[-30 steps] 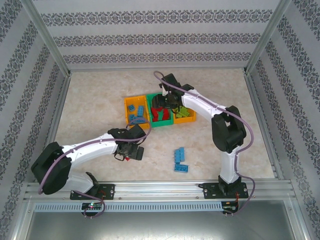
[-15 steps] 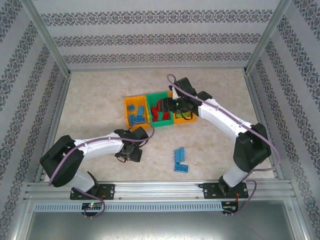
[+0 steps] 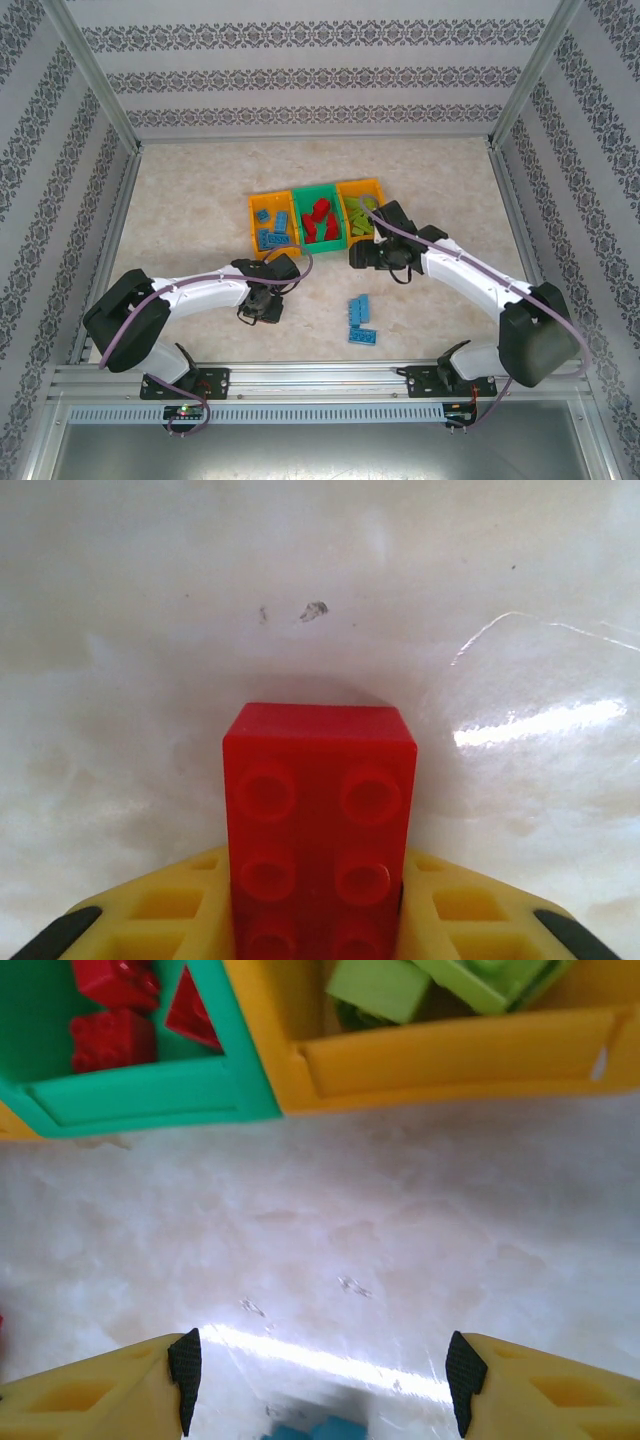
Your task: Sort the legos into containers by color
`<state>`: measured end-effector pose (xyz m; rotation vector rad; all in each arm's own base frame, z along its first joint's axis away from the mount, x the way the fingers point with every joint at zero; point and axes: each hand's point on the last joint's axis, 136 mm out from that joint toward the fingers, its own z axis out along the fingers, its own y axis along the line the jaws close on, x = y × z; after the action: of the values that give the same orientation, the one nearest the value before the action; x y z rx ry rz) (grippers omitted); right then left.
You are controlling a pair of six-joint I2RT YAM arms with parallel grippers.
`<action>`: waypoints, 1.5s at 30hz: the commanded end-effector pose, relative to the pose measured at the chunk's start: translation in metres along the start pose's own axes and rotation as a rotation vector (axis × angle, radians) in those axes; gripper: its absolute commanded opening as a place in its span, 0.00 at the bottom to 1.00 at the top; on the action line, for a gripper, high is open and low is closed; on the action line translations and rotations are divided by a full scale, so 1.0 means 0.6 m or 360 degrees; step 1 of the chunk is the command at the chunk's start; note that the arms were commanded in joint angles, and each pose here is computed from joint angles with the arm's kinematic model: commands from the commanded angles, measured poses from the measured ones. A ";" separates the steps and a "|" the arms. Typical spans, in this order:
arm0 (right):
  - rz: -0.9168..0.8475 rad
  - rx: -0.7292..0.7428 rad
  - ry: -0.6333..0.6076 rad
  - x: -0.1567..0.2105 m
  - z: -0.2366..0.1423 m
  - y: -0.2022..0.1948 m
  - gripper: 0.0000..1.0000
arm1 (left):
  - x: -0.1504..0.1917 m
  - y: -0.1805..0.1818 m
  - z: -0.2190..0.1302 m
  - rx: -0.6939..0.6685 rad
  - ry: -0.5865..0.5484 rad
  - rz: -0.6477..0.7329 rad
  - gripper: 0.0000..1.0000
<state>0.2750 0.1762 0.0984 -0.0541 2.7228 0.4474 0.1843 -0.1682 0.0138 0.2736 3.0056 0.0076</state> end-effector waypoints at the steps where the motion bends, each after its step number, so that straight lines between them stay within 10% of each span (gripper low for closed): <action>1: 0.0070 0.0070 -0.0035 0.013 -0.007 -0.029 0.69 | -0.027 -0.007 0.006 -0.0008 -0.0083 -0.0018 0.22; 13: 0.0134 0.0021 -0.0023 0.077 -0.007 -0.054 0.69 | -0.223 -0.086 -0.176 0.0234 -0.0602 -0.0020 0.21; 26: 0.0159 -0.0069 0.0048 0.138 0.009 -0.057 0.68 | -0.398 -0.104 -0.131 0.0301 -0.0496 -0.0167 0.23; 31: 0.0176 -0.0092 0.0079 0.153 0.019 -0.053 0.68 | -0.426 -0.107 -0.117 0.0294 -0.0491 -0.0211 0.32; 38: 0.0106 -0.0147 0.0106 0.164 0.020 -0.035 0.69 | -0.418 -0.113 -0.115 0.0268 -0.0478 -0.0211 0.72; 45: 0.0058 -0.0210 0.0121 0.175 0.019 -0.013 0.68 | -0.357 -0.140 -0.129 0.0241 -0.0501 -0.0104 0.78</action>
<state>0.1884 0.1698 0.0478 -0.0447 2.7686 0.6152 0.3899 -0.2916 0.1037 0.1403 2.7132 -0.2622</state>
